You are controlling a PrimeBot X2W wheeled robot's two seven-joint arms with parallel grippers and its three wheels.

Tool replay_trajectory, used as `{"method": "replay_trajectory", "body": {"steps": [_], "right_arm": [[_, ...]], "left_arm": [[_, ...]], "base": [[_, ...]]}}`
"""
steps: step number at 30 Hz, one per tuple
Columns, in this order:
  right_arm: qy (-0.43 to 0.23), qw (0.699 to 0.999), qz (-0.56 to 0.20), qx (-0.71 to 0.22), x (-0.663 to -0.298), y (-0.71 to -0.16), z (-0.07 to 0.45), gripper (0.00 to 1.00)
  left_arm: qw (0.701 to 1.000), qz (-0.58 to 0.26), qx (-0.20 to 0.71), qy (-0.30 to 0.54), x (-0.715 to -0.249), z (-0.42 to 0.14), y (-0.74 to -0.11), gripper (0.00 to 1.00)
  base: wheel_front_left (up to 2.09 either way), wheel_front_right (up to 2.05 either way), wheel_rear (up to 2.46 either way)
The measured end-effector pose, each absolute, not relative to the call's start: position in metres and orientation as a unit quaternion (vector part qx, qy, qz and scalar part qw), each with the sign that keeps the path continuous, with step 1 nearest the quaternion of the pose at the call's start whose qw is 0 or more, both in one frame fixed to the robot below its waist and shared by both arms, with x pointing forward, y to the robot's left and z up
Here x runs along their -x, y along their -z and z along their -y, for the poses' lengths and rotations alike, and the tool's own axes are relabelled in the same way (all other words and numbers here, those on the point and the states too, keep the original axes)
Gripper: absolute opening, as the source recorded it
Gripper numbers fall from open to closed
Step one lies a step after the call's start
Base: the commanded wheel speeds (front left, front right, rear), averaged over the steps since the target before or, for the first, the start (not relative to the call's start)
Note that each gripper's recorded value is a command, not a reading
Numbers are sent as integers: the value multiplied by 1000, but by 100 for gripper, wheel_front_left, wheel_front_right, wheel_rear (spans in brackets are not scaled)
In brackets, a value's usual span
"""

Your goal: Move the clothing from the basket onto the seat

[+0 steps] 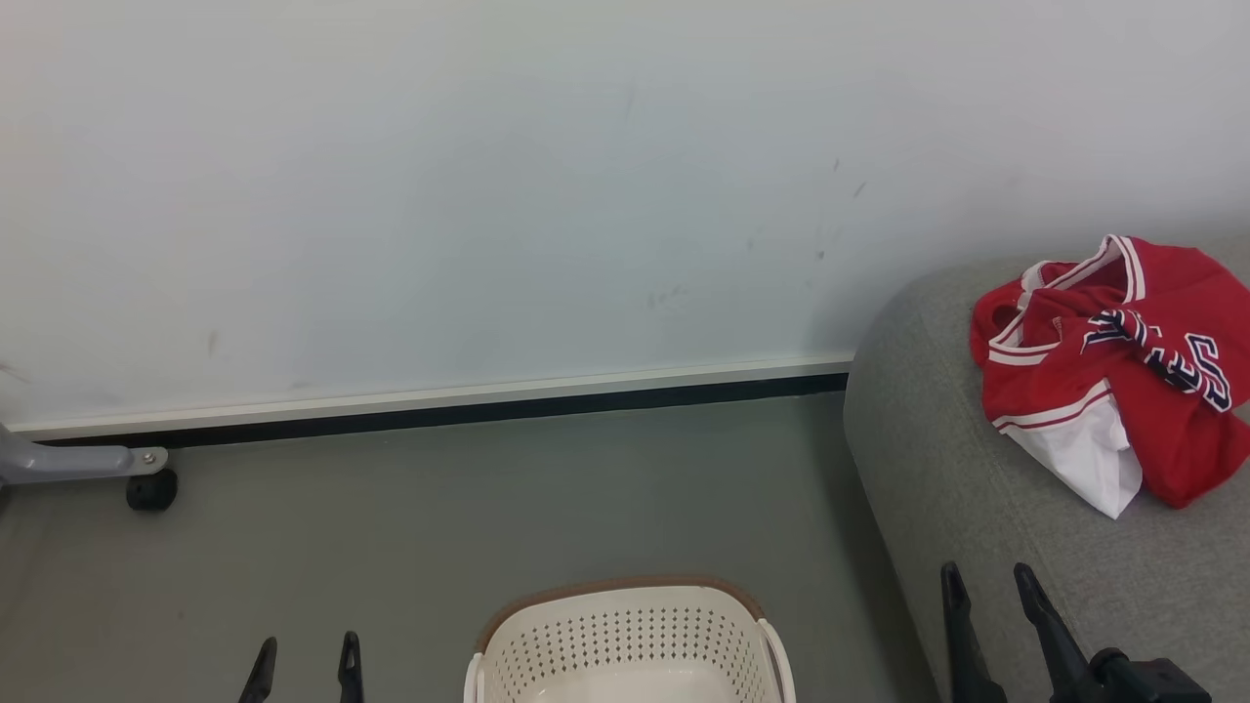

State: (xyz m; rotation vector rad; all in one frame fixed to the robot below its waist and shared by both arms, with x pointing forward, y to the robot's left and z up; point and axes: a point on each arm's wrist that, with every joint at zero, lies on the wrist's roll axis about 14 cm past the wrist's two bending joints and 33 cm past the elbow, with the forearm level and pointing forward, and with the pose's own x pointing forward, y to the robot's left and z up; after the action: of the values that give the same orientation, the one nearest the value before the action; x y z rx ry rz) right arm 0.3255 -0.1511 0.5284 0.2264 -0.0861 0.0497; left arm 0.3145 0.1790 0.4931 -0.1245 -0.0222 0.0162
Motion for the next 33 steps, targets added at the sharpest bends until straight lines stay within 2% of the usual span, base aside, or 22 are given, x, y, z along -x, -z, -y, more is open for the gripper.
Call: {"method": "replay_trajectory", "body": {"steps": [12,13,21,33], "right_arm": [[-21,993,39,-113,-328,-531,153,100],[-21,993,39,-113,-328,-531,153,0],[-12,993,-10,-114,-320,-499,153,0],[5,981,-37,-189,-325,-488,162,0]], "left_arm": [[998,14,58,-11,-316,-181,-495,100],[998,14,58,-11,-316,-181,-495,0],[997,-29,68,-17,-308,-178,-469,0],[987,-62,145,-37,-310,-185,-456,0]], "base": [[0,0,0],[0,0,0],[0,0,0],[0,0,0]]}}
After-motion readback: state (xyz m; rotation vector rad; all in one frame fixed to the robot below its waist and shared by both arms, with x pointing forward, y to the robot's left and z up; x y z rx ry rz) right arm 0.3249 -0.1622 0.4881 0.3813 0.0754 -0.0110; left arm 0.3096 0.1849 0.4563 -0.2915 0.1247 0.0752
